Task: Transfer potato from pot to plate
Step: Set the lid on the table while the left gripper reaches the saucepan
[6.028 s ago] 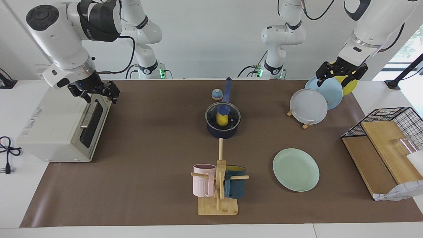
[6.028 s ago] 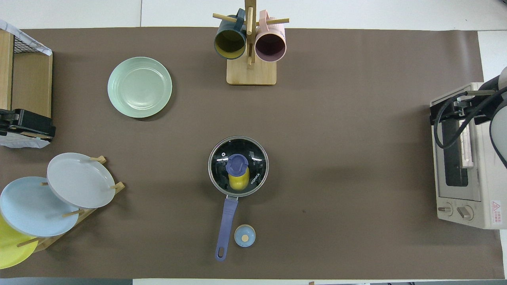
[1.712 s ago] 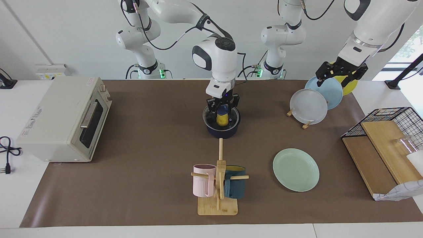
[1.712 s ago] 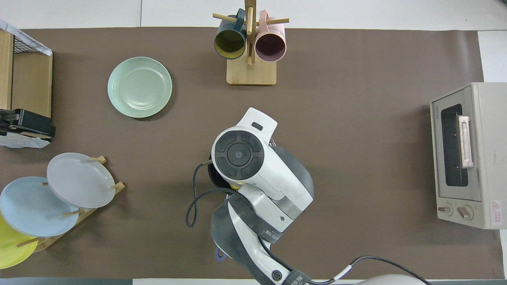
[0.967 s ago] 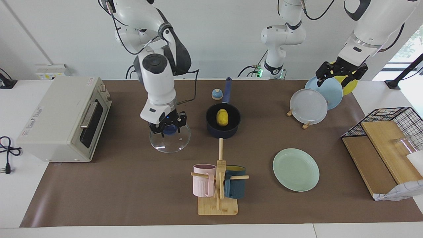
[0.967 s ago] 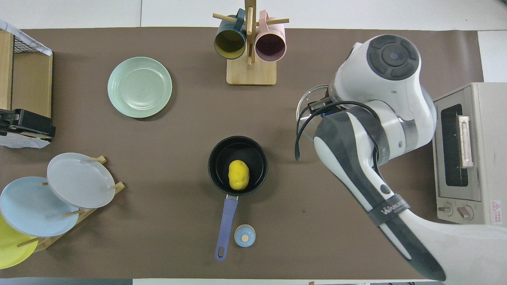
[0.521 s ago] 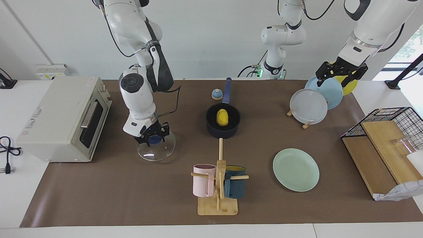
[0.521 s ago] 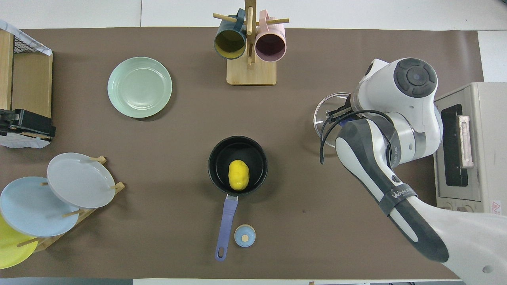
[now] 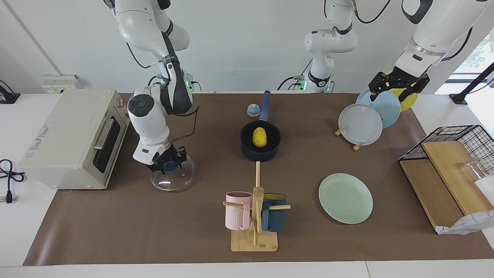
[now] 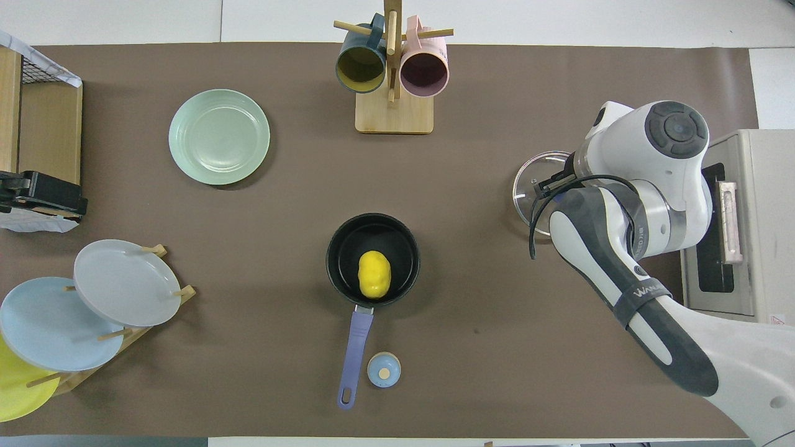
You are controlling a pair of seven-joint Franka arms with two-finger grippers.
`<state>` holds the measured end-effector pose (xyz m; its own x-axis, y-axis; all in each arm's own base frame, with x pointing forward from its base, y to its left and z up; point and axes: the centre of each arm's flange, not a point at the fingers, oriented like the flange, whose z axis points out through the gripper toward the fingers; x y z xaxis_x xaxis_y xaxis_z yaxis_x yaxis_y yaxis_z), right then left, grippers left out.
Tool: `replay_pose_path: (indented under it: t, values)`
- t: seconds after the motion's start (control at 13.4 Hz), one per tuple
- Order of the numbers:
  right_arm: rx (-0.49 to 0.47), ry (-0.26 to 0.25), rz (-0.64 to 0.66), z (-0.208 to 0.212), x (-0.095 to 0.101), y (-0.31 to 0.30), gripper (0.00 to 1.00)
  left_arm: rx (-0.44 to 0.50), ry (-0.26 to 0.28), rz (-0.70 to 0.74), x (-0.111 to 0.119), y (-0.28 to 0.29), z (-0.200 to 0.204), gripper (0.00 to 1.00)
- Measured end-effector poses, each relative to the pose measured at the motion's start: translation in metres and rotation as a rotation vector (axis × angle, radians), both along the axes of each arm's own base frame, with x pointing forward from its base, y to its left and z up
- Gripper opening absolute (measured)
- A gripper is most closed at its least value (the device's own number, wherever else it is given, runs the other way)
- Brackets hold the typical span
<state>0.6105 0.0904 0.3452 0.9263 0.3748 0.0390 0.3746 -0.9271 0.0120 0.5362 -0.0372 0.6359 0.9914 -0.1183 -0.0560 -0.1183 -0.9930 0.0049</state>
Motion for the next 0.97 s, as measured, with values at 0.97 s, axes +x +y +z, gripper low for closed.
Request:
replay_pose_path:
  t: [0.97]
  values:
    - [0.011,-0.044,0.017,-0.029,-0.006,-0.040,0.85,0.015,0.004,0.023,-0.026,-0.123,-0.038,1.00]
